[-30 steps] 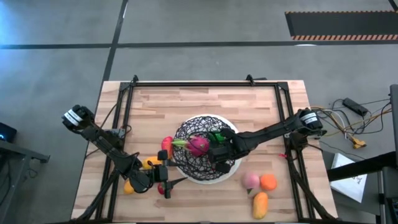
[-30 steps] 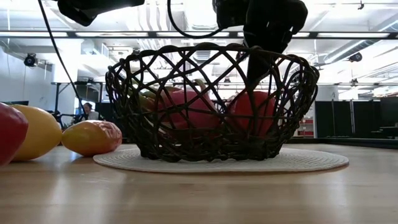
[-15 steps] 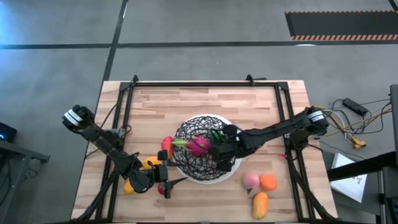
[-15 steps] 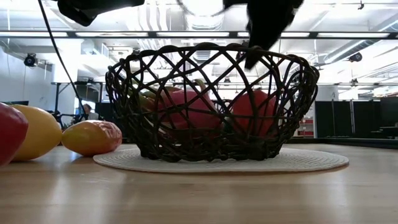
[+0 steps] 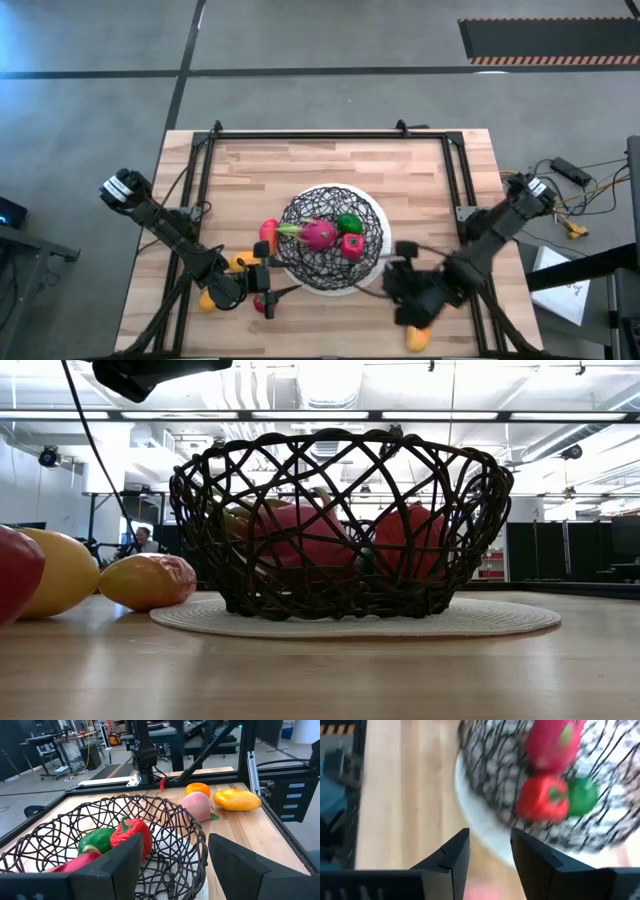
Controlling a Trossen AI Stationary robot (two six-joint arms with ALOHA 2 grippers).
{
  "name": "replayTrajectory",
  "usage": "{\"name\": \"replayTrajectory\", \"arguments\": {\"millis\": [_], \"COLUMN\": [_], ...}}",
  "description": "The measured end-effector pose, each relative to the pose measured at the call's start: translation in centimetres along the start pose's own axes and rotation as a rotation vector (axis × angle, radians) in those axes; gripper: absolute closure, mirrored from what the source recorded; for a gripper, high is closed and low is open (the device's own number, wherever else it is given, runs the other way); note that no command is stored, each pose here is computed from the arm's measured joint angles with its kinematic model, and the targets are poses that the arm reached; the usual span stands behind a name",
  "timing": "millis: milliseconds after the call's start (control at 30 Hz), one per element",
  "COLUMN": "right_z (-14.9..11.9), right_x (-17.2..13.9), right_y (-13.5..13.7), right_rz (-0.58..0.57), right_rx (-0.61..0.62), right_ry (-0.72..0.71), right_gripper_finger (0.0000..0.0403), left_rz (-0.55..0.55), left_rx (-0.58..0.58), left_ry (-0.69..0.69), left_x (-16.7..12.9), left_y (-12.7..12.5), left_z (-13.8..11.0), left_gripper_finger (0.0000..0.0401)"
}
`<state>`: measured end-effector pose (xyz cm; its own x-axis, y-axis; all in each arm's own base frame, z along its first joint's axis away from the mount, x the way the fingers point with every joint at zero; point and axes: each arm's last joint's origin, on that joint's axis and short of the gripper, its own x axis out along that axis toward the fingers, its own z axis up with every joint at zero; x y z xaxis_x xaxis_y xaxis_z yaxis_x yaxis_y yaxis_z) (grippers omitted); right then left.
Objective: Build produce basket
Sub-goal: Put the peach into the basket
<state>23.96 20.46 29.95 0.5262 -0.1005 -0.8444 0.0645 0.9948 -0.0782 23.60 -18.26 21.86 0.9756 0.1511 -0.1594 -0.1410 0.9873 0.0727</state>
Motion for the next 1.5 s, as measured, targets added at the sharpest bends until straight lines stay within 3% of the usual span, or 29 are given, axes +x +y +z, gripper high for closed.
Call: {"name": "replayTrajectory", "arguments": {"millis": [233,500,733,933,1167,1500], "right_z": [-4.1,-6.2,-7.5,-8.3,-9.2,-9.2], "right_x": [0.7,2.6,4.7,6.8,8.8,9.0], "right_y": [2.0,1.6,1.9,2.8,3.5,3.5], "right_rz": [0.028,-0.036,-0.086,-0.098,-0.111,-0.128], "right_rx": [0.096,0.079,-0.091,-0.231,-0.341,-0.329], "right_ry": [0.127,0.186,0.245,0.318,0.402,0.393], "right_gripper_finger": [0.0267,0.0185,0.0090,0.0048,0.0053,0.0128], "left_rz": [0.000,0.000,0.000,0.000,0.001,0.001], "left_rx": [0.000,0.001,0.001,0.000,0.000,0.000], "left_ry": [0.000,-0.001,-0.001,-0.001,0.000,-0.001], "left_x": [0.0,0.0,0.0,0.0,0.0,0.0], "left_y": [0.0,0.0,0.0,0.0,0.0,0.0], "left_z": [0.0,0.0,0.0,0.0,0.0,0.0], "left_gripper_finger": [0.0189,0.0189,0.0189,0.0189,0.0189,0.0189]}}
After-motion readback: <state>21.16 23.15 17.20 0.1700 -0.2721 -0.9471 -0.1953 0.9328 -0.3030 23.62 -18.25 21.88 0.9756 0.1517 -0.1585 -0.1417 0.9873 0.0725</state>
